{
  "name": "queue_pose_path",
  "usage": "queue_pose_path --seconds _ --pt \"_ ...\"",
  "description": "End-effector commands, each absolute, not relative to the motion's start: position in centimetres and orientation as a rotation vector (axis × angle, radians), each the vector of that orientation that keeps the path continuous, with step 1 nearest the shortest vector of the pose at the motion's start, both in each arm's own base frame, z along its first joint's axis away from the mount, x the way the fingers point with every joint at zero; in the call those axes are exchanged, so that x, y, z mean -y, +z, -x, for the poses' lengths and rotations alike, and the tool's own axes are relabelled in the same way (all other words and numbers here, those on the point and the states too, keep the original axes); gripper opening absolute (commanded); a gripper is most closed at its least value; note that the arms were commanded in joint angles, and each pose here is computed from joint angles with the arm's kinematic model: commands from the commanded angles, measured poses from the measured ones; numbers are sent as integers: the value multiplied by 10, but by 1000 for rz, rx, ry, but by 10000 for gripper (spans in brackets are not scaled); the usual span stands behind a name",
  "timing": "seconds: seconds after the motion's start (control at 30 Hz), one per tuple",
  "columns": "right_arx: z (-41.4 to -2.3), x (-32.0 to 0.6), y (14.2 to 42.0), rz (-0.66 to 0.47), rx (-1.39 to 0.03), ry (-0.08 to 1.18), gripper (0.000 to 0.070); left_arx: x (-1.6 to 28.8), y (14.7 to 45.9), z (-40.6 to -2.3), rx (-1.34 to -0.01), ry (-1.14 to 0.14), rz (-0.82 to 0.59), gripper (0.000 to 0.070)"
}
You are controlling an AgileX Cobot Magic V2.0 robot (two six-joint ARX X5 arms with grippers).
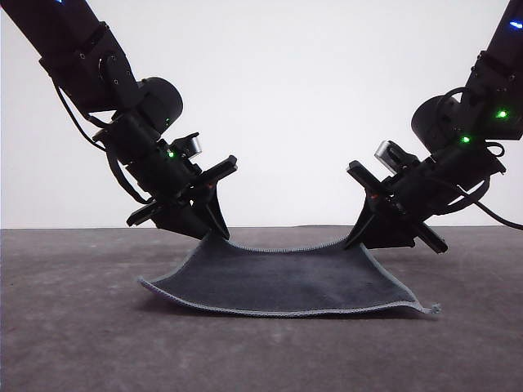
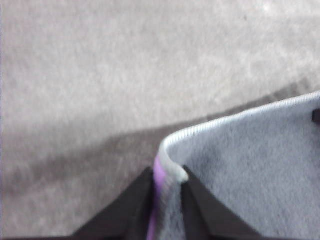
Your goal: Fold clothes
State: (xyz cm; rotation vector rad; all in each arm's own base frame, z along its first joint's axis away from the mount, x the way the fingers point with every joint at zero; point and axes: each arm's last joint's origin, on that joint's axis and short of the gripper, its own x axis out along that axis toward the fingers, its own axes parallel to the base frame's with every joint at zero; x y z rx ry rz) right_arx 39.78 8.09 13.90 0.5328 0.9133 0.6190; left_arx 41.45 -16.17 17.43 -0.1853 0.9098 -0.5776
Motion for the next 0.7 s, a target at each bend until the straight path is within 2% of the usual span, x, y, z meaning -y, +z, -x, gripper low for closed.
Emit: queue_pose_path --seconds 0.0,0.4,0.67 --pt "-403 -84 134 -539 -917 618 3 166 170 -421 -896 -585 173 0" --pt "-403 -84 137 -545 -909 647 3 164 168 -418 -924 -591 149 1" --pt "-399 -85 154 -515 -871 667 3 162 182 -413 -907 -602 95 2"
